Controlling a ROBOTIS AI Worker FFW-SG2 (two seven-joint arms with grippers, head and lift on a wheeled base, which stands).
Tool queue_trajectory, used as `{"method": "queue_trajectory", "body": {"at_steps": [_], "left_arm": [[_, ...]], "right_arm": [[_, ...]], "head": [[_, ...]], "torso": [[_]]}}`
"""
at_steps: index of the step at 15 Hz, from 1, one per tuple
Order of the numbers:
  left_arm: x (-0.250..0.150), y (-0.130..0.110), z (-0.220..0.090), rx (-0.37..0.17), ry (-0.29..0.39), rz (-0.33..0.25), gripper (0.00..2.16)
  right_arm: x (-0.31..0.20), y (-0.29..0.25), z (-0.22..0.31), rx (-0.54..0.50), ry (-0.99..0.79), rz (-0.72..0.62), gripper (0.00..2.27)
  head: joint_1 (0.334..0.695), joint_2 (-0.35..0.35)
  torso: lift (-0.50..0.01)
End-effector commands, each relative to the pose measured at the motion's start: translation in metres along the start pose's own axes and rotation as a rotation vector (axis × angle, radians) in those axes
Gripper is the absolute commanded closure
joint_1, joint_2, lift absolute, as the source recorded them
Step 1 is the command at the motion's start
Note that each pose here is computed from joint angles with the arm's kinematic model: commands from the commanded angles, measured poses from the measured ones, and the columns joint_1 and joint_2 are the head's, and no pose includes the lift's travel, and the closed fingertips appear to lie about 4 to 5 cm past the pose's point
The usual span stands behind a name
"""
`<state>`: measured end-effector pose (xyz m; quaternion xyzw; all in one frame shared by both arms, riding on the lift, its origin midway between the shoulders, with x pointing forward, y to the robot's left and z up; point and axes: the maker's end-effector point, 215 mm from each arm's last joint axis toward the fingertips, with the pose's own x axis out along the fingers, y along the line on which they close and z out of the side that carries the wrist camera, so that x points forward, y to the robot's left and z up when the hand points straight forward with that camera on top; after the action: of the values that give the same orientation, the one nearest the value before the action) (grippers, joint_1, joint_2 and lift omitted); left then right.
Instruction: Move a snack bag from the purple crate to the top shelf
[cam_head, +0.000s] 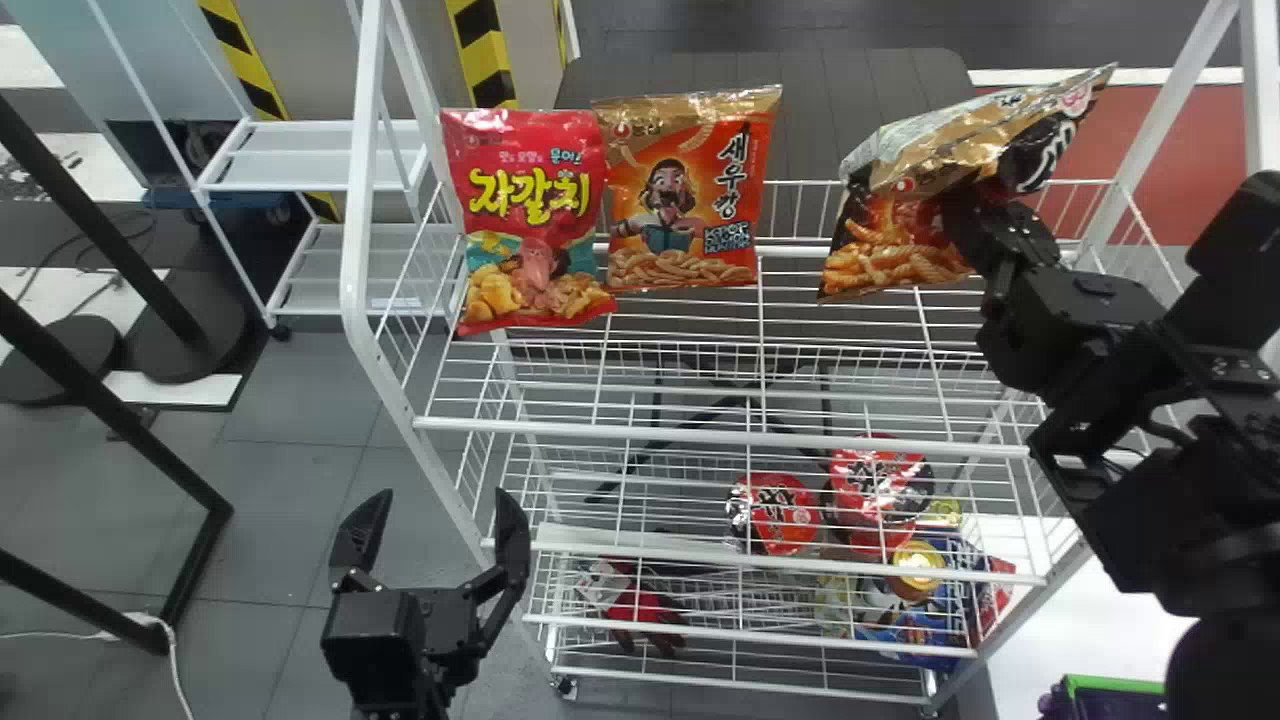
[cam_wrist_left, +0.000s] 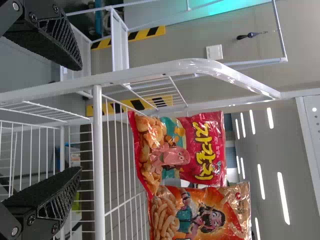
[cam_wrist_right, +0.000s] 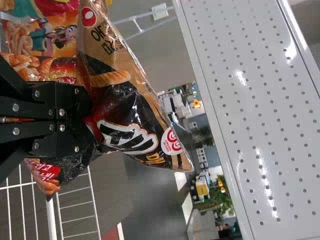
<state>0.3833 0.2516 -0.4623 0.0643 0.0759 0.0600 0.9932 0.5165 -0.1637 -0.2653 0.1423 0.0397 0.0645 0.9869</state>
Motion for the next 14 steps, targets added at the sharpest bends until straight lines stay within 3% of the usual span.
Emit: {"method": "queue_trajectory", "body": {"at_steps": [1, 6, 14], "left_arm": [[-0.001, 0.001, -0.001, -0.002, 0.001, 0.001, 0.10], [0.001, 0.002, -0.001, -0.001, -0.003, 0.003, 0.10], [0.002, 0.009, -0.003, -0.002, -0.006, 0.014, 0.10]], "right_arm": [[0.006, 0.005, 0.001, 0.019, -0.028, -0.016, 1.82], [0.030, -0.014, 0.004, 0.032, -0.102, -0.101, 1.82], [0.058, -0.032, -0.041, 0.100, -0.105, -0.155, 1.82]], "head": [[0.695, 0.109], [0.695, 0.101], [0.695, 0.091]], "torso": [[0.000], [0.000], [0.000]]}}
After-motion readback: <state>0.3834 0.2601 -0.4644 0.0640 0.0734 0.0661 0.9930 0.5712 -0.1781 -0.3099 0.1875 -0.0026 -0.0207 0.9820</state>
